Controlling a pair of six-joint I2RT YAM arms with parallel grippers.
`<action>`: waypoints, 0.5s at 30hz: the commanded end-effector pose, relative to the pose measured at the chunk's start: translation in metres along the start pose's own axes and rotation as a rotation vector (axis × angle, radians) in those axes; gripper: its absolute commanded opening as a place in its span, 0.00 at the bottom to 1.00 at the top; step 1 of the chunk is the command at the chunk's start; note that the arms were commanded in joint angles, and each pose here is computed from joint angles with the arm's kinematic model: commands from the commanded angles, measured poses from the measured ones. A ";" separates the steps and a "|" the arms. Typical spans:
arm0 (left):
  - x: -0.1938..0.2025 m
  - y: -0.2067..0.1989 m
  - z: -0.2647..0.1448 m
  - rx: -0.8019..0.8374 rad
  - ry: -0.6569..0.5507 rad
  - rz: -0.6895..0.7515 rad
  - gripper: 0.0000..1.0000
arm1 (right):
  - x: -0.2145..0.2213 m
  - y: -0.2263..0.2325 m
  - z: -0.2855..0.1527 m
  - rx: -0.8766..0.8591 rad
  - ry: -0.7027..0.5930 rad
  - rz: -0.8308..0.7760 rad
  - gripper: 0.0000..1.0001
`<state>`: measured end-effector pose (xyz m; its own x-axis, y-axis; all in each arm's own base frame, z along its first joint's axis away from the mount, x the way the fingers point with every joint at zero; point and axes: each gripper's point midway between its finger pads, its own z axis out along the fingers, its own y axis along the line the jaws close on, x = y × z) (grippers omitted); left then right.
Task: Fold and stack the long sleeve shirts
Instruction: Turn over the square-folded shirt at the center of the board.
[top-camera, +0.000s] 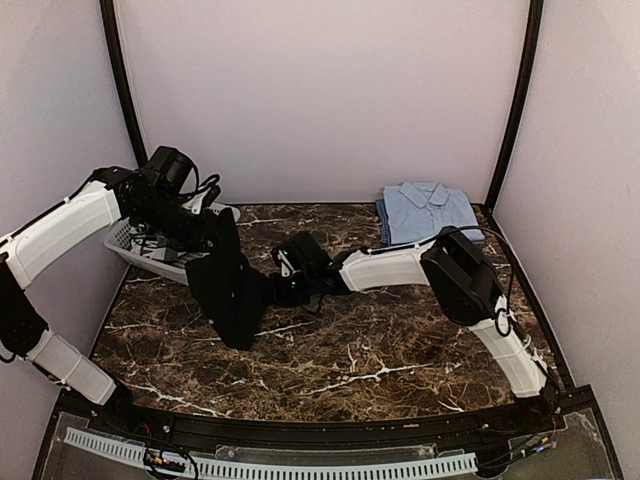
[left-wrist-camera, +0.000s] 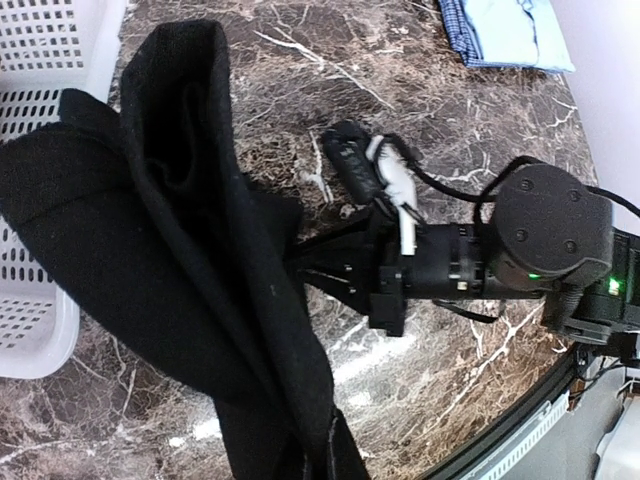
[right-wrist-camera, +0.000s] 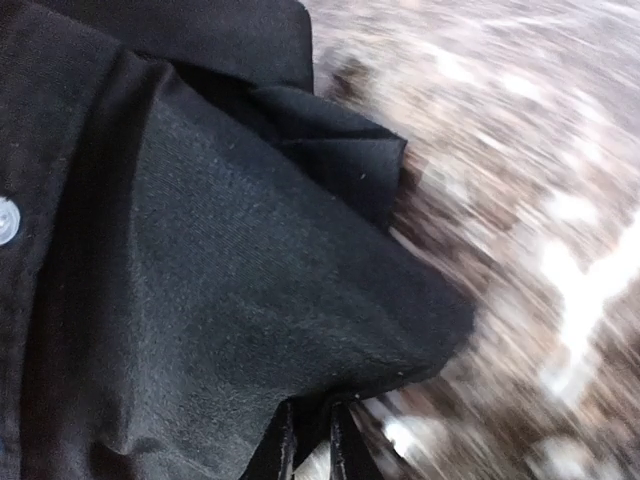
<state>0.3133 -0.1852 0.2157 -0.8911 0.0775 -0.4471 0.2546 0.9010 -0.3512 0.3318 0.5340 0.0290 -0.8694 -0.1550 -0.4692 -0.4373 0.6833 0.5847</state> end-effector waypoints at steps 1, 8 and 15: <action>-0.014 -0.032 -0.020 0.161 -0.048 0.063 0.00 | 0.021 0.007 0.037 -0.014 0.064 0.023 0.12; -0.029 -0.081 -0.014 0.448 -0.059 0.046 0.00 | 0.007 0.058 0.068 -0.288 0.035 0.123 0.16; -0.019 -0.081 -0.005 0.487 -0.053 0.021 0.00 | -0.019 0.047 0.049 -0.455 -0.009 0.202 0.28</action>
<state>0.3131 -0.2486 0.2432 -0.8835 0.0715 -0.4630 0.3881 0.6653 -0.6378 0.3279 0.6179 0.0359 -0.9192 -0.0632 -0.3887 -0.3794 0.4064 0.8312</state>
